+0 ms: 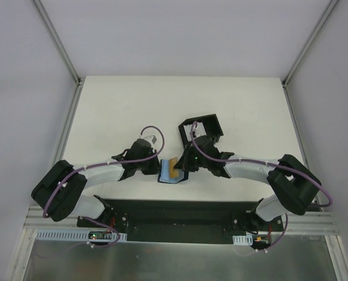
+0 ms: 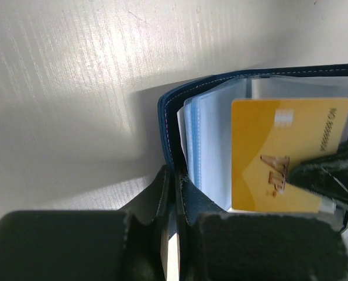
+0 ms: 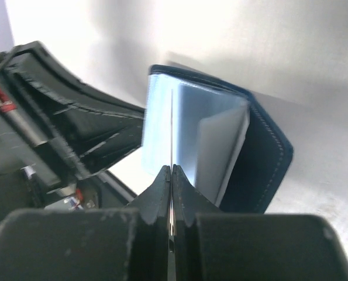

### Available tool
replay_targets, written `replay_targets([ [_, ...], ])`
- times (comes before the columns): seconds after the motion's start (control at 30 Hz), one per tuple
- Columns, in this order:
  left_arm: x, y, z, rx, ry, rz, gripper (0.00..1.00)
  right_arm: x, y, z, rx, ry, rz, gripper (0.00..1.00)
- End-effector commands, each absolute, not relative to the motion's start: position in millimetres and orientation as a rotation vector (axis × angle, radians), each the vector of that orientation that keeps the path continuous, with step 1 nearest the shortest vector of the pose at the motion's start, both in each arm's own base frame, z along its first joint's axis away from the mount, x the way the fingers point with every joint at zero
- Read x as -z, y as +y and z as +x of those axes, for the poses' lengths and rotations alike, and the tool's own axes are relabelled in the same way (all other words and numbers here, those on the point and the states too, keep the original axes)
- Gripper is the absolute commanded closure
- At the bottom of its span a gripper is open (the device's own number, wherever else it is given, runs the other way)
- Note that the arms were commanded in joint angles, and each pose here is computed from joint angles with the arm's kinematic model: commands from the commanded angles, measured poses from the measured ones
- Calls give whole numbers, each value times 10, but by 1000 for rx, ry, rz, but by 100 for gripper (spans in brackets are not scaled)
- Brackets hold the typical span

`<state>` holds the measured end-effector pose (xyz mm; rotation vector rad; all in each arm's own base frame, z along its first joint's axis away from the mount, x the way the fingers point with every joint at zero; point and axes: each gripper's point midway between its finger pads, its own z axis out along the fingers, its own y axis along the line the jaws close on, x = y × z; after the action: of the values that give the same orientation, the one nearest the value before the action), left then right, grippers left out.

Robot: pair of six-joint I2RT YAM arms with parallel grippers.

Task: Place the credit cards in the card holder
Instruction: Turn over the card holder at the center of the board.

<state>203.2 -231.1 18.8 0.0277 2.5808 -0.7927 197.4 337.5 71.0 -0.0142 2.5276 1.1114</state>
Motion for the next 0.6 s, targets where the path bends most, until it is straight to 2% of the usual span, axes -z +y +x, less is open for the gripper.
replay_targets([
  [0.0,72,-2126,1814,701,2697,7,100,-552,3084,2045,-899,2562,56,100],
  [0.4,158,-2069,1736,694,2719,-47,100,-342,2966,1981,-959,2526,194,100],
  [0.57,184,-2075,1717,701,2727,-35,100,-319,3067,1962,-1050,2520,159,99],
])
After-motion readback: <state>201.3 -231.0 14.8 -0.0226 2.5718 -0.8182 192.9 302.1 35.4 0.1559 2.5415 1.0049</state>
